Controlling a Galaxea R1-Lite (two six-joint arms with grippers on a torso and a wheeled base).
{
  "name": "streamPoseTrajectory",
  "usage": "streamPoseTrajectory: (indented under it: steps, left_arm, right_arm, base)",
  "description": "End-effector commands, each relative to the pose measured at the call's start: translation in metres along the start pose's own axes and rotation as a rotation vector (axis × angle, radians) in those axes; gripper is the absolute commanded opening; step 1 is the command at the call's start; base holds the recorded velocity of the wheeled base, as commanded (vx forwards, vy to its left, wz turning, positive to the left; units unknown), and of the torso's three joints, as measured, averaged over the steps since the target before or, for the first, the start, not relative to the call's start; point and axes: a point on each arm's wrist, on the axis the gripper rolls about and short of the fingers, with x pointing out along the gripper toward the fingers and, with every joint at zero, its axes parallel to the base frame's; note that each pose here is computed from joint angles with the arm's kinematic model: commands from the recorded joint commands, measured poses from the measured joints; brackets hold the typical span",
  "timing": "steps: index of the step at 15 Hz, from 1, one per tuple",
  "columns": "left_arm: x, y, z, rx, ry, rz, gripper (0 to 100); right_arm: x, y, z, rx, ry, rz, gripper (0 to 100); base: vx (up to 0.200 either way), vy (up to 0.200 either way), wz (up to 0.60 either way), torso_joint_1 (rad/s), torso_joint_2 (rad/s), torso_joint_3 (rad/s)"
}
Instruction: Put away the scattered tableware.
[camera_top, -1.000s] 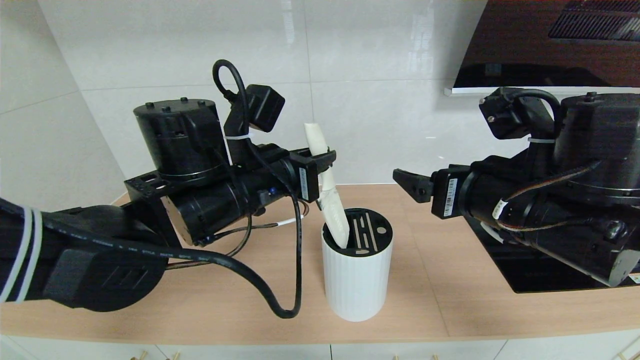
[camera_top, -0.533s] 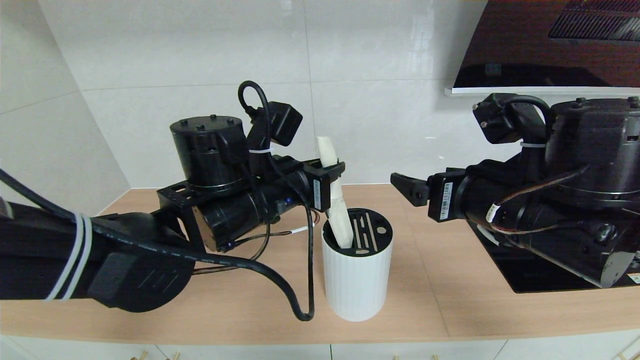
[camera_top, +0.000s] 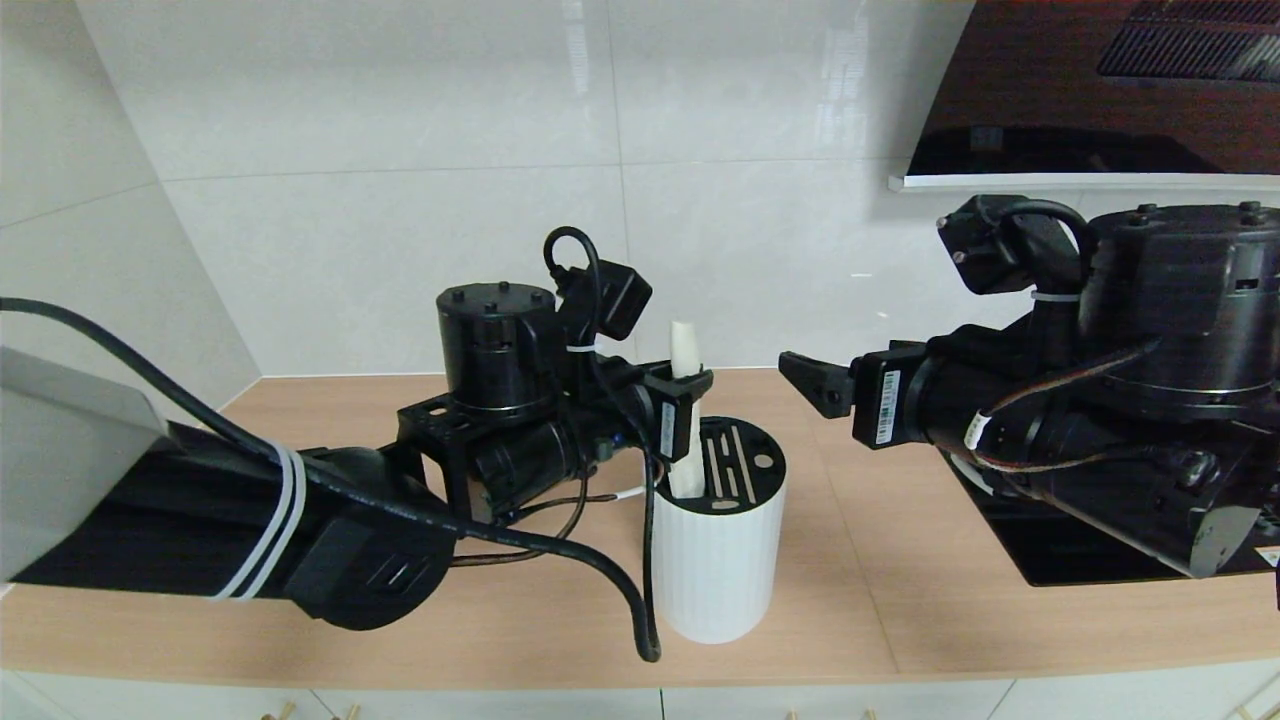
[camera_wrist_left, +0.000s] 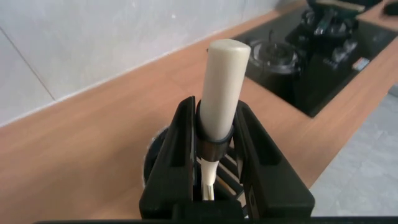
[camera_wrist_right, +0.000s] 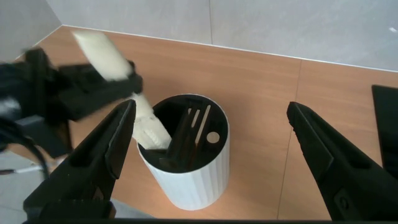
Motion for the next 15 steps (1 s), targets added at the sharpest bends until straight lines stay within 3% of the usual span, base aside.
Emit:
streamPoseTrajectory:
  steps: [1, 13, 15]
  left_arm:
    - [0.005, 0.000, -0.008, -0.002, 0.023, -0.001, 0]
    - [0.014, 0.001, -0.023, -0.004, 0.065, 0.003, 0]
    - [0.017, 0.002, -0.027, 0.020, 0.077, 0.026, 0]
  right_arm:
    - [0.000, 0.000, 0.000, 0.000, 0.001, 0.000, 100]
    - [0.001, 0.000, -0.002, -0.003, 0.006, -0.001, 100]
    - [0.001, 0.000, -0.002, -0.003, 0.008, -0.001, 100]
  base:
    - [0.000, 0.000, 0.00, 0.000, 0.00, 0.000]
    - [0.000, 0.000, 0.00, 0.000, 0.00, 0.000]
    - [0.000, 0.000, 0.00, 0.000, 0.00, 0.000]
